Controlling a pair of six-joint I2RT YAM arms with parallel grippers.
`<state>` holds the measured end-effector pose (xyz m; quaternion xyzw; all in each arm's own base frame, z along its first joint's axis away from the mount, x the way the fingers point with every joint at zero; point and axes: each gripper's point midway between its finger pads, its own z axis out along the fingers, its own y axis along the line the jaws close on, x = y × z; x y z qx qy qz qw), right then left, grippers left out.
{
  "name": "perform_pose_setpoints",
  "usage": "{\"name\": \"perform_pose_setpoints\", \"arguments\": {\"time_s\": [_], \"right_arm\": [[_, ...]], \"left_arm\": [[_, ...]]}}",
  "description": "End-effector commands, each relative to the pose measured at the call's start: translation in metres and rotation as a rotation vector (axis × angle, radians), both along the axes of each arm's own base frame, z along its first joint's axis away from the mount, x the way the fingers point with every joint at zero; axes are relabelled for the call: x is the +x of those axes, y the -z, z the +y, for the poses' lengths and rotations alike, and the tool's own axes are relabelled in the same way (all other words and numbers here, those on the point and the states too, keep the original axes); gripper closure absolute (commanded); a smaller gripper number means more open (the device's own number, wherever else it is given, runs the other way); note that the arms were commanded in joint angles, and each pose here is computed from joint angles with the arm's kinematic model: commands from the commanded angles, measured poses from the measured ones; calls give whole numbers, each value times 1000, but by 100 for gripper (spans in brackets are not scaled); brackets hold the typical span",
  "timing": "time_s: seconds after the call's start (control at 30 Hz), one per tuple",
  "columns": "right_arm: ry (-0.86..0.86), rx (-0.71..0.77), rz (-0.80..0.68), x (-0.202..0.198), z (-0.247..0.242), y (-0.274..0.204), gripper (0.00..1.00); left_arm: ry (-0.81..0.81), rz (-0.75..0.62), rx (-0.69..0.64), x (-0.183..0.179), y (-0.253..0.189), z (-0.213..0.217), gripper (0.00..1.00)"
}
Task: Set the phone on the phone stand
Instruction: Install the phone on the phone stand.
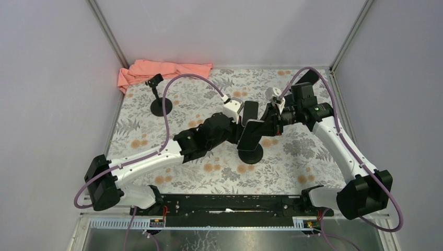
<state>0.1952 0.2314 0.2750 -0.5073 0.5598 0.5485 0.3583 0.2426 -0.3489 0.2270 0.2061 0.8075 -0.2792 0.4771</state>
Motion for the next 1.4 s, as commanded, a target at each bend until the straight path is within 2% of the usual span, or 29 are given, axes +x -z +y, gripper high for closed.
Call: {"name": "perform_pose_setpoints", "arguments": {"time_s": [0.0,0.43,1.37], "right_arm": [[-71,70,-125,-4,3,-18,100],[-155,123,-161,-30,9,-33,100],[-105,112,-51,-14,8,-9,100]], "left_arm": [[78,-35,-142,-9,-33,-15,100],[159,-21,-197,-21,-38,-21,100],[258,-41,-242,-39,-41,-23,100]]}}
